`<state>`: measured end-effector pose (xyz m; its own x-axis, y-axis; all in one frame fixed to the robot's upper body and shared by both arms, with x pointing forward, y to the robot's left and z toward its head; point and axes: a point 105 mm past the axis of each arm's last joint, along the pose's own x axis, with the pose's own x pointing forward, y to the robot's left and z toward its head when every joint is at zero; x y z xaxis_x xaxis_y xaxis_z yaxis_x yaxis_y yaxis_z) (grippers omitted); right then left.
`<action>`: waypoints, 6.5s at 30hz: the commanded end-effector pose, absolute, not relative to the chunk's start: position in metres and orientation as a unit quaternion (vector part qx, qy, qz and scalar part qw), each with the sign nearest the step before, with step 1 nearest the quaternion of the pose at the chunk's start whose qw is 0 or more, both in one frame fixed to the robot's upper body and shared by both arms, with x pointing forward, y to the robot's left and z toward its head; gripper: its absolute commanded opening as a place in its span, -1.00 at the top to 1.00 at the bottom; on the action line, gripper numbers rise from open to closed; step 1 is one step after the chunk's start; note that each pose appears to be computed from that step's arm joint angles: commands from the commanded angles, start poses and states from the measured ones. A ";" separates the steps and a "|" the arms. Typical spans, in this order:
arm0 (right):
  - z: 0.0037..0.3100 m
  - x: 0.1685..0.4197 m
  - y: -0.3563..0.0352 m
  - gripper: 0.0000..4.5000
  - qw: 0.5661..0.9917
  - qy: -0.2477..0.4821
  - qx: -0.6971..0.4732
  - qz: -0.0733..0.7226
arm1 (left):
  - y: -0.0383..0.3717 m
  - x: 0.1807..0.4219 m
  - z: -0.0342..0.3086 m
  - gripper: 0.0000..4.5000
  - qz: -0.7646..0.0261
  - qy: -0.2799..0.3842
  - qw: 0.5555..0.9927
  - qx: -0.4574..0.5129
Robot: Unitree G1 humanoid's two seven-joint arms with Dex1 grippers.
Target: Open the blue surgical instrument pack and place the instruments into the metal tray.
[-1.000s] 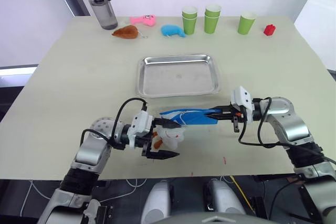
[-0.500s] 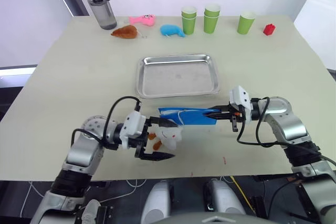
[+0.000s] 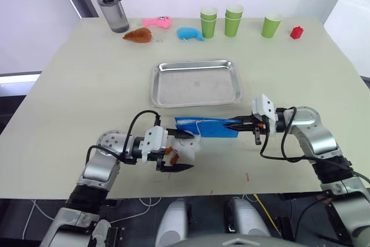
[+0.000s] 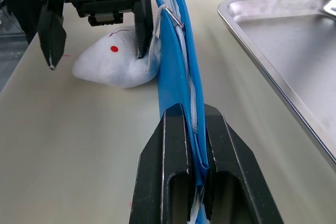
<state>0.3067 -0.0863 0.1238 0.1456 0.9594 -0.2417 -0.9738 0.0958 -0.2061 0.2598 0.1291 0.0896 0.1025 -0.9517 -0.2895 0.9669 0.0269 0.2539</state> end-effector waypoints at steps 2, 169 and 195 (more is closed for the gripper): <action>0.130 0.308 -0.083 1.00 0.735 0.010 -0.172 0.656 | 0.131 0.262 0.087 -0.21 -0.660 0.030 0.727 0.187; 0.154 0.301 -0.074 1.00 0.744 -0.059 -0.097 0.658 | 0.254 0.286 0.066 0.97 -0.450 0.137 0.873 0.129; 0.149 0.307 -0.073 1.00 0.706 -0.052 -0.195 0.679 | 0.290 0.281 0.150 -0.95 -0.505 0.148 0.840 0.130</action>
